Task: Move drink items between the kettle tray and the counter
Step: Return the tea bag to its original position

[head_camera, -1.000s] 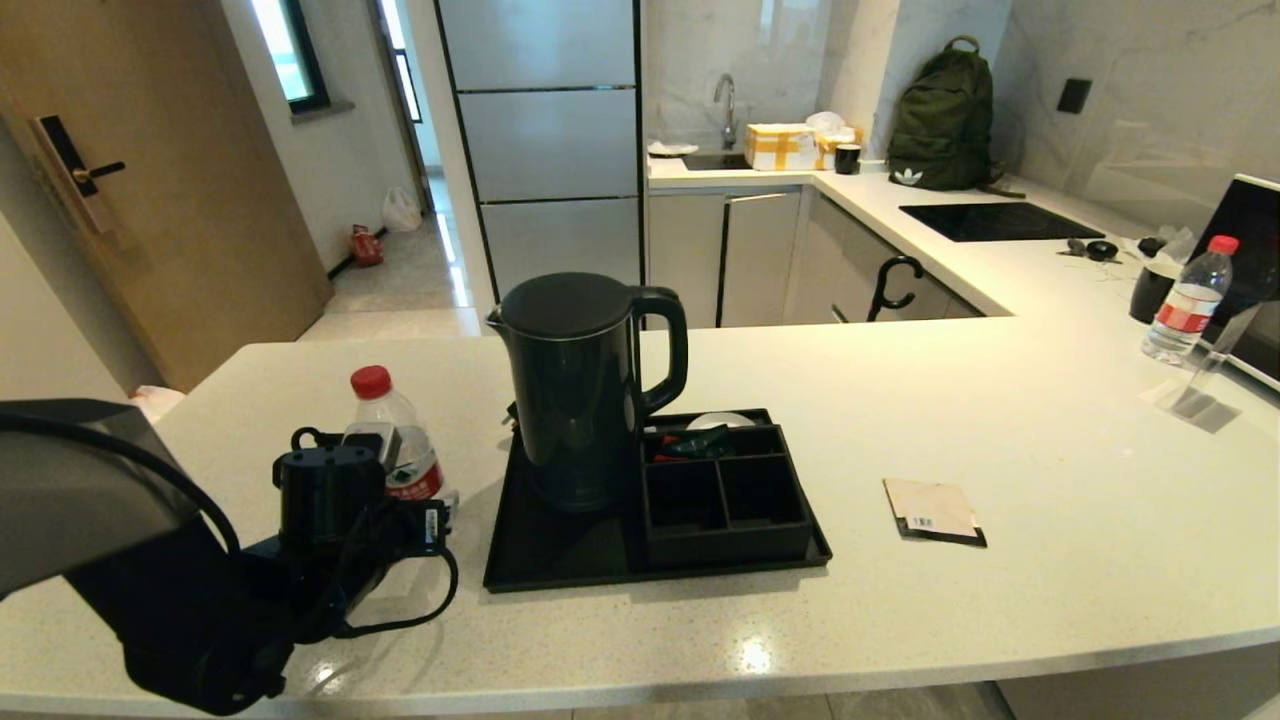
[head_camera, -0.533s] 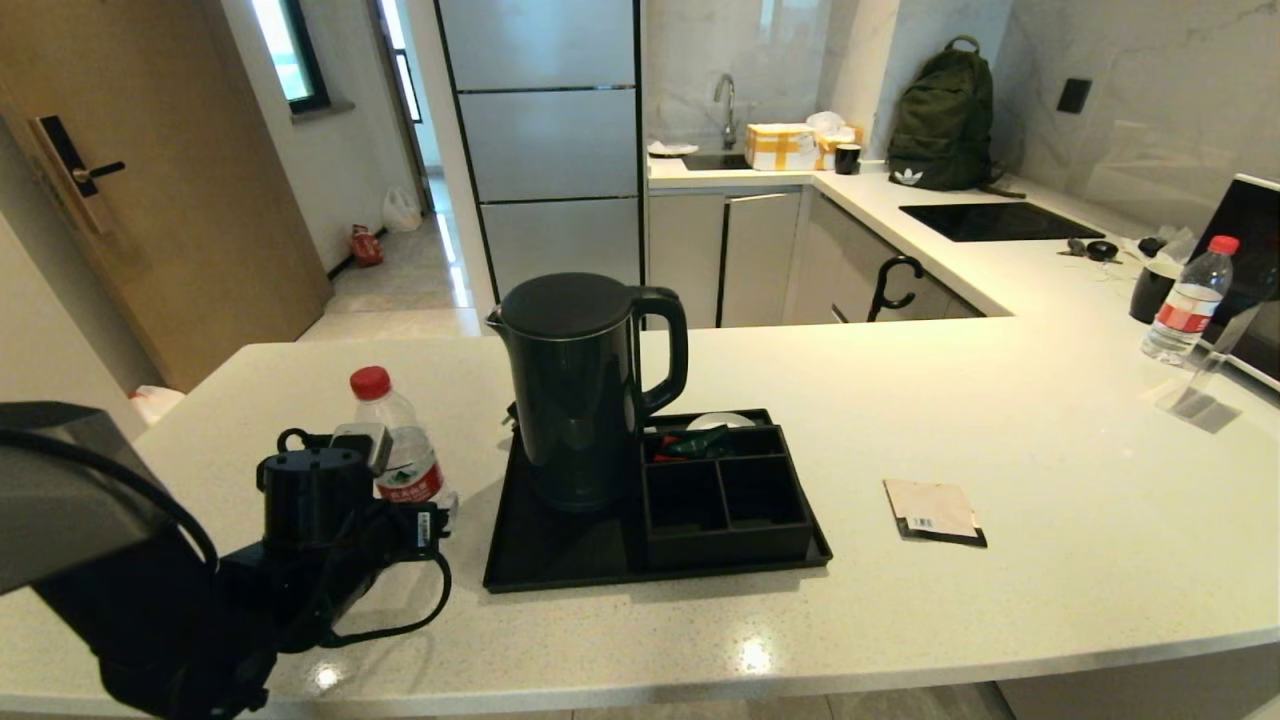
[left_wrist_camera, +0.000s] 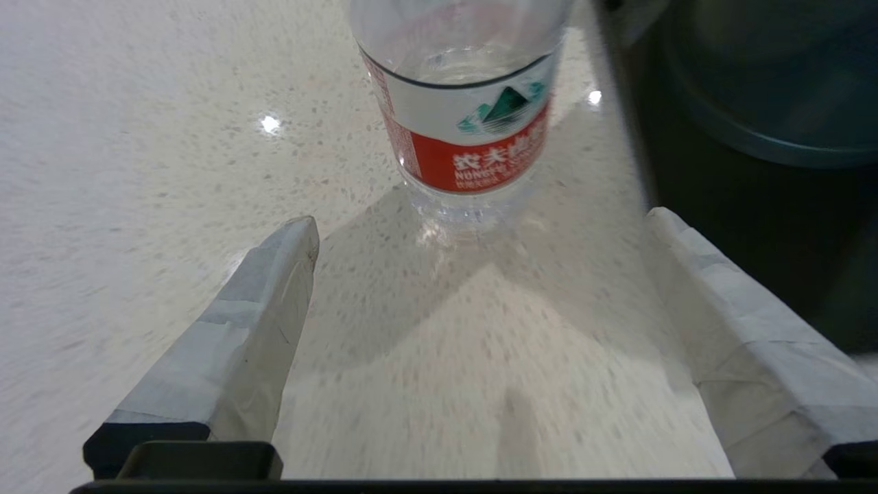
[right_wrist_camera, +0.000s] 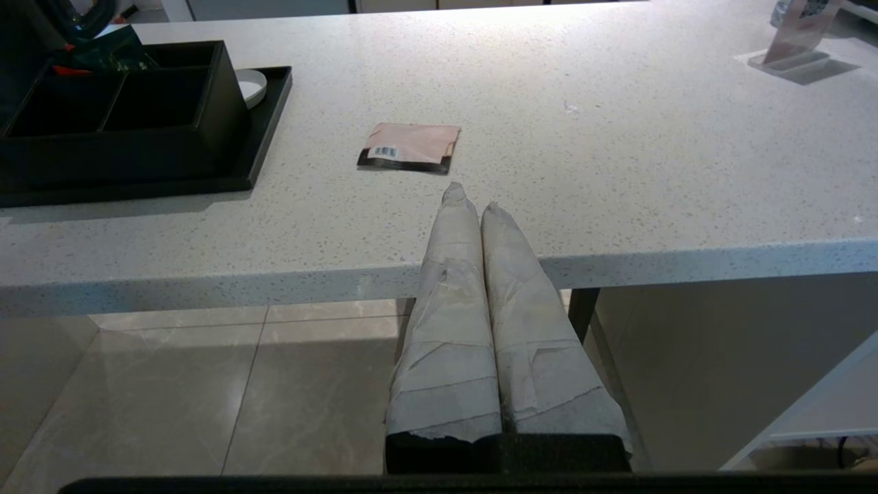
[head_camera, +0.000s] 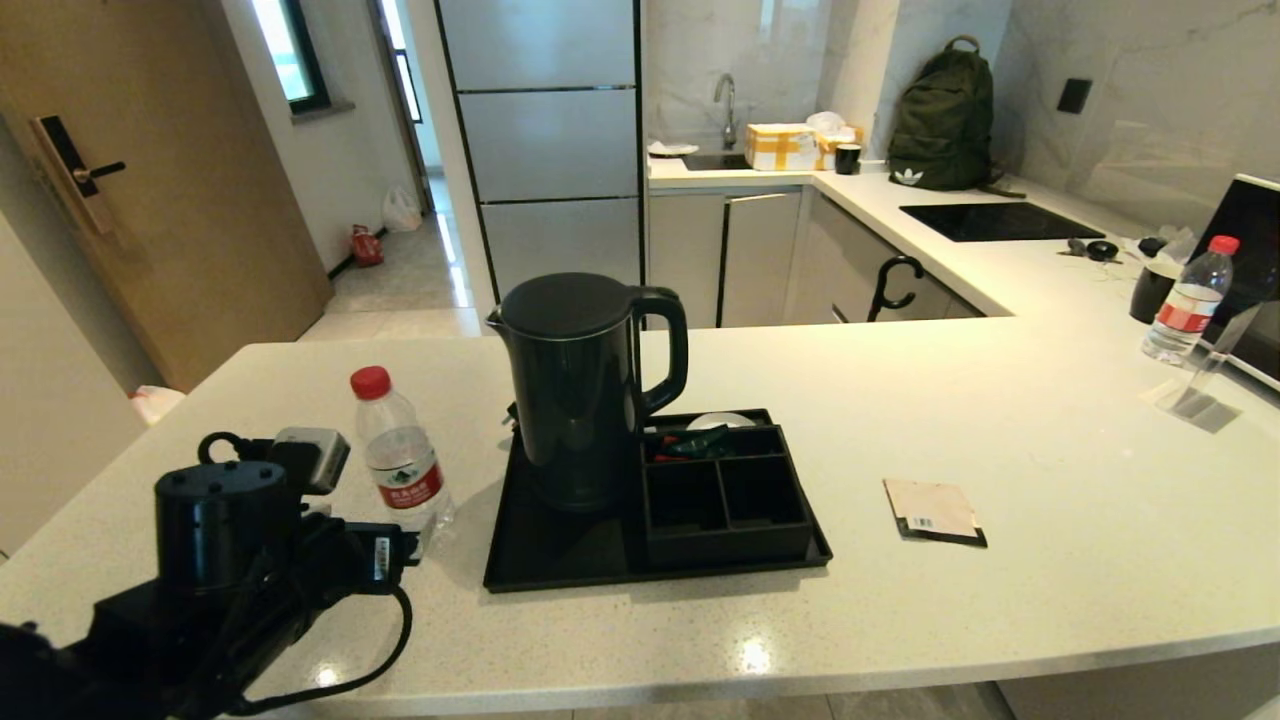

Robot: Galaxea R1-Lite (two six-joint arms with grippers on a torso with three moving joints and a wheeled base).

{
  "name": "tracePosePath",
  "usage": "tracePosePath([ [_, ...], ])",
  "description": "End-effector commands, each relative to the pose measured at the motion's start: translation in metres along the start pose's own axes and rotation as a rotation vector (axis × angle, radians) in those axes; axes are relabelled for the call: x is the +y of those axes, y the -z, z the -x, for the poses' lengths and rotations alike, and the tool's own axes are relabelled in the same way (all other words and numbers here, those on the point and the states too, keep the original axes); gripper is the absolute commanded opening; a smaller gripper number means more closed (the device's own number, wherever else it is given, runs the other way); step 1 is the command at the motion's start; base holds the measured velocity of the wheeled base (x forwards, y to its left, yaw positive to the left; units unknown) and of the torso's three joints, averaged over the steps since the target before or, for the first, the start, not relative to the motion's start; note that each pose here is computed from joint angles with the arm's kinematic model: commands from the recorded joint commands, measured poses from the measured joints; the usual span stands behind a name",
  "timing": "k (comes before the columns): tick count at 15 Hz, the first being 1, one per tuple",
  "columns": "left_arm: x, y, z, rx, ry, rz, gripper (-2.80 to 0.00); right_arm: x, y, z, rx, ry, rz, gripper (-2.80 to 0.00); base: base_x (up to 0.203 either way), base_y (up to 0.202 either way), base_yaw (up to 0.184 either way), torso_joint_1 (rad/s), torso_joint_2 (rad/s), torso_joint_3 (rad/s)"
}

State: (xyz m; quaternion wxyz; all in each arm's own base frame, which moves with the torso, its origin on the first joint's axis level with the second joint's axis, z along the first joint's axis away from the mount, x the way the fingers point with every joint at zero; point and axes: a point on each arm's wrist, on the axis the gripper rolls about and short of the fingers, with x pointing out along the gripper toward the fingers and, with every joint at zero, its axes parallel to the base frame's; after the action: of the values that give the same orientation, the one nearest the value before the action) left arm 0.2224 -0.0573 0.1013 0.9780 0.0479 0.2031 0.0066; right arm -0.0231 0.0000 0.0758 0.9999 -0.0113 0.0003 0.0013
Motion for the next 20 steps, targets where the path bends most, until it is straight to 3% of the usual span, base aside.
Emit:
tracePosePath([
  [1, 0.006, -0.02, 0.037, -0.113, 0.02, 0.024, 0.0, 0.0, 0.0, 0.0, 0.001, -0.001, 0.0, -2.8, 0.0, 0.0, 0.0, 0.0, 0.0, 0.0],
  [4, 0.019, -0.033, 0.098, -0.152, 0.046, 0.018, 0.0, 0.0, 0.0, 0.0, 0.001, -0.001, 0.0, -2.8, 0.0, 0.0, 0.0, 0.0, 0.0, 0.0],
  [5, 0.027, -0.036, 0.12, -0.14, 0.049, 0.012, -2.8, 0.0, 0.0, 0.0, -0.001, -0.001, 0.0, -2.8, 0.0, 0.0, 0.0, 0.0, 0.0, 0.0],
  [8, 0.049, -0.035, 0.172, -0.074, -0.017, 0.016, -2.8, 0.0, 0.0, 0.0, 0.001, -0.001, 0.0, -2.8, 0.0, 0.0, 0.0, 0.0, 0.0, 0.0],
  [11, 0.066, -0.02, 0.207, -0.076, -0.137, 0.06, -2.8, 0.0, 0.0, 0.0, 0.001, -0.001, 0.0, -2.8, 0.0, 0.0, 0.0, 0.0, 0.0, 0.0],
  [14, 0.074, -0.006, 0.245, -0.049, -0.2, 0.092, -2.8, 0.0, 0.0, 0.0, -0.001, -0.001, 0.0, -2.8, 0.0, 0.0, 0.0, 0.0, 0.0, 0.0],
  [16, 0.074, 0.021, 0.293, -0.076, -0.22, 0.13, -2.8, 0.0, 0.0, 0.0, 0.002, -0.001, 0.0, -2.8, 0.0, 0.0, 0.0, 0.0, 0.0, 0.0],
  [18, 0.069, 0.05, 0.335, -0.016, -0.202, 0.206, -2.8, 0.0, 0.0, 0.0, 0.001, -0.001, -0.001, -2.8, 0.0, 0.0, 0.0, 0.0, 0.0, 0.0],
  [20, 0.066, 0.068, 0.354, -0.059, -0.114, 0.206, -2.8, 0.0, 0.0, 0.0, 0.001, -0.001, -0.001, -2.8, 0.0, 0.0, 0.0, 0.0, 0.0, 0.0],
])
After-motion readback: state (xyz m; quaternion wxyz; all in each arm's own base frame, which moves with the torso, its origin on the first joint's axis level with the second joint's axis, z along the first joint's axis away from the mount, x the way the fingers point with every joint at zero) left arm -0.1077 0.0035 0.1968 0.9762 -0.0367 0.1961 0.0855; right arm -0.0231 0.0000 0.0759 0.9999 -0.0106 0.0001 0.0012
